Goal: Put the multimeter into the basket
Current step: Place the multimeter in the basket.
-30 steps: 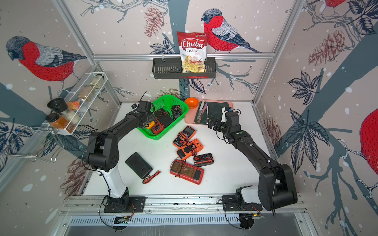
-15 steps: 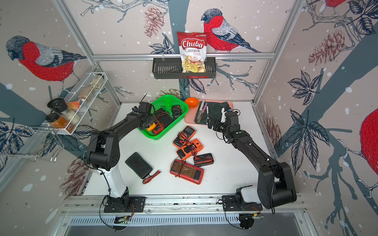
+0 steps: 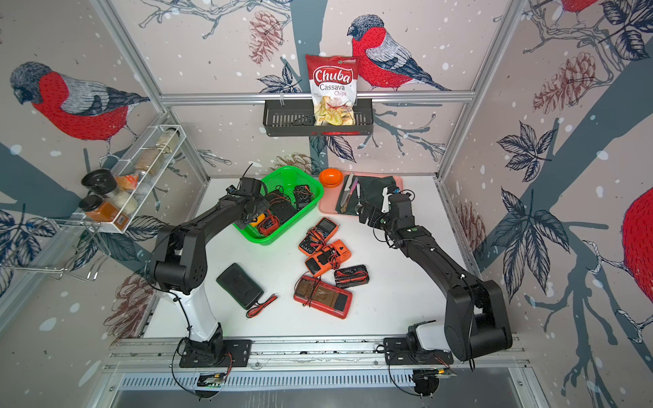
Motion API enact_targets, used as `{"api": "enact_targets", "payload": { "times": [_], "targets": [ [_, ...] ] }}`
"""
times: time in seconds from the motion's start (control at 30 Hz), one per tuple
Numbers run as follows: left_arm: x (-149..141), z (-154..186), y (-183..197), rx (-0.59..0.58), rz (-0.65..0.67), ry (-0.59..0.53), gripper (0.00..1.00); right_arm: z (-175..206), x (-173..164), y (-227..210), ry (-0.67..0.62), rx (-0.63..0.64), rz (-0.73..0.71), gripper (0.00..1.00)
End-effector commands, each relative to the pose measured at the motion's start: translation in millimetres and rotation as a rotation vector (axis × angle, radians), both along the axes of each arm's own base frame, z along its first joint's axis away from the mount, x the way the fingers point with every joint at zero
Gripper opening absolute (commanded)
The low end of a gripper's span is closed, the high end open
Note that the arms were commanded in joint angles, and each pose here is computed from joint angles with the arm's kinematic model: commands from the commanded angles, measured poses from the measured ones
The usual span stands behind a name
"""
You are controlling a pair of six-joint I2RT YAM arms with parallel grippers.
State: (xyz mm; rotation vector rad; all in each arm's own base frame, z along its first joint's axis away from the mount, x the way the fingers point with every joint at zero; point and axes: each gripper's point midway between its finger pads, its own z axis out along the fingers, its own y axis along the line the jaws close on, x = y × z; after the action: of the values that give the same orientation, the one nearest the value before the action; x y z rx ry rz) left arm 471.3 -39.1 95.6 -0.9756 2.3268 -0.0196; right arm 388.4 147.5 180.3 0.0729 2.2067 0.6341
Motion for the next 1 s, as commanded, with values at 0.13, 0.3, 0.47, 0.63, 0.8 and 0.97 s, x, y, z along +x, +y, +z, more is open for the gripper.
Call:
{"api": "enact_targets", "payload": {
  "times": [0.13,0.3,0.47,0.63,0.8,0.97],
  "targets": [
    [-11.1,10.5,8.5,0.026,0.022,0.014,0.98,6.2,-0.9,3.5,-0.014,0.019,0.008,1.0],
    [-13.8,32.0,8.4,0.024,0.02,-0.024,0.98,8.3,-1.0,2.6,-0.018,0.018,0.006,1.0],
    [-22.8,59.4,8.5,0.041,0.024,-0.078,0.98,8.7,-2.2,2.5,-0.017,0.016,0.007,1.0],
    [-35.4,85.0,-10.4,0.092,-0.056,-0.125,0.98,5.1,-4.8,0.9,-0.004,0.003,0.002,1.0],
    [-52.0,105.3,-58.1,0.191,-0.312,-0.157,0.98,1.3,-8.7,-6.8,0.009,-0.025,-0.024,1.0],
    [-78.0,104.7,-115.3,0.14,-0.654,-0.194,0.98,-6.1,-18.8,-12.1,0.035,-0.04,-0.04,1.0]
  ]
}}
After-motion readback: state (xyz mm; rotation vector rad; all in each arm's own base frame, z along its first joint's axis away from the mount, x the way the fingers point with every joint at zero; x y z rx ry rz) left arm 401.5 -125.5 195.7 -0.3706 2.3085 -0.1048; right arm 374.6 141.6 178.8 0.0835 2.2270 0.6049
